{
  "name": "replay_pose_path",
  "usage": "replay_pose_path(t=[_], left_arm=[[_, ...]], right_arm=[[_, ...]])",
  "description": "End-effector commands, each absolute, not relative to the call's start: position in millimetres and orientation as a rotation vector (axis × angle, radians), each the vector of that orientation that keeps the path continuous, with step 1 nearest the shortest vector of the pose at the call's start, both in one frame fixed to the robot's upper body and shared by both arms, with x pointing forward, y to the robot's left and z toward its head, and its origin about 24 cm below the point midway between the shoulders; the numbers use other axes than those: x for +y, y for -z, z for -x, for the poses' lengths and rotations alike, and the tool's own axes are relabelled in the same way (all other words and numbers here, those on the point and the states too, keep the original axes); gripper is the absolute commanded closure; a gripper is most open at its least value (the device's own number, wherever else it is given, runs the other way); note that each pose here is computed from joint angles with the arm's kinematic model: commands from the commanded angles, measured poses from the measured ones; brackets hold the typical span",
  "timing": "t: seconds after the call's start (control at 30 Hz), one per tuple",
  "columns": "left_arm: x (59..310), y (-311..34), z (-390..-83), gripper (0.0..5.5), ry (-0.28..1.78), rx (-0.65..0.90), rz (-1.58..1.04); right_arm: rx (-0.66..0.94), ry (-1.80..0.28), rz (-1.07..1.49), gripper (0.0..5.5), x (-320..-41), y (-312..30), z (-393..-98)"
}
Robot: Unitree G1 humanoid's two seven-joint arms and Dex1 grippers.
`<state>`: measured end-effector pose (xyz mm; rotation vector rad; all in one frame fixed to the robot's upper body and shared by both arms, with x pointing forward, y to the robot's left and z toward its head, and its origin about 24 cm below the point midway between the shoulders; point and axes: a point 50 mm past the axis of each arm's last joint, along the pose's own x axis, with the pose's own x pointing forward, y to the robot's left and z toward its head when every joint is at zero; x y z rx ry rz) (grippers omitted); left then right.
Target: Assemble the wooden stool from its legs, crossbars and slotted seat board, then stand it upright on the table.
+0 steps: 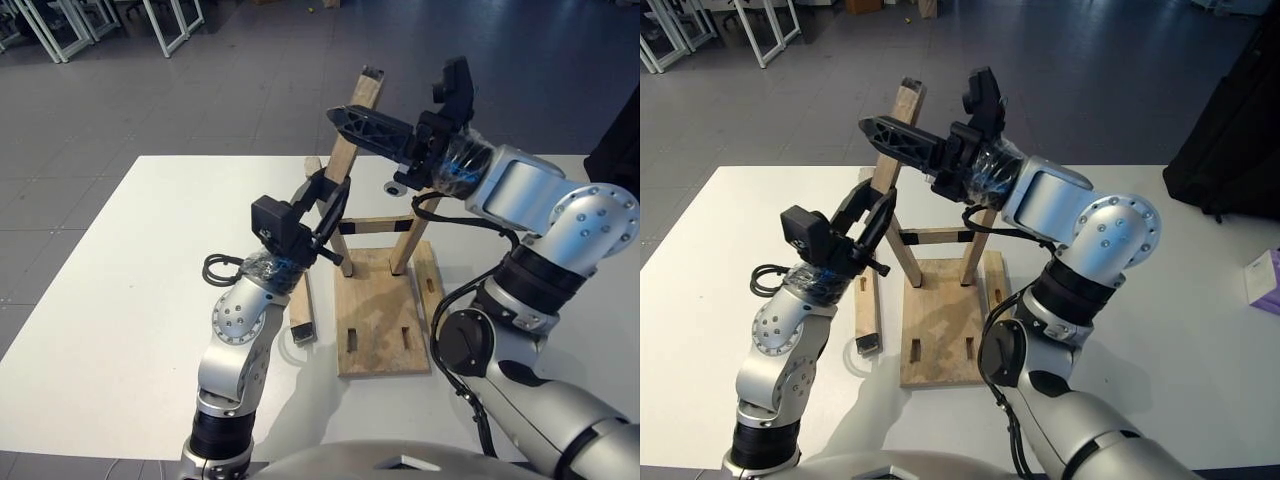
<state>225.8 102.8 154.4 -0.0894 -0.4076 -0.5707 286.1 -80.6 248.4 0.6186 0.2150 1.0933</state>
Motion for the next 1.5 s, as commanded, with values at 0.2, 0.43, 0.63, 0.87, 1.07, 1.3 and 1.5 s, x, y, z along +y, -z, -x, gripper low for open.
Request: replay_pose_path(t=[0.2,0.43,0.63,0.87,1.07,1.3,1.5], left_arm=[[97,-151,-223,4.18,0.587,-0.395,0.104],[100,-152,-225,4.18,0.580,-0.391,0.098],[101,-151,-225,4.18,0.576,-0.388,0.095],[103,-150,-224,3.80,0.570,-0.372,0.119],[113,-141,-223,2.77,0.540,-0.322,0.129],[159,-116,-202,1.93,0.159,-0.180,0.179],[186,-98,-201,1.93,-0.085,-0.091,0.144]], right_arm=[[0.170,-1.049,-0.601,1.95,-77,-258,-296],[0.151,-1.036,-0.609,3.40,-78,-262,-298],[0.150,-1.046,-0.628,4.68,-77,-264,-297],[0.153,-1.031,-0.645,5.07,-80,-264,-299],[0.122,-0.990,-0.642,5.11,-93,-268,-300],[0.066,-0.962,-0.524,5.11,-143,-253,-247],[0.188,-0.572,-0.404,5.11,-169,-199,-228]])
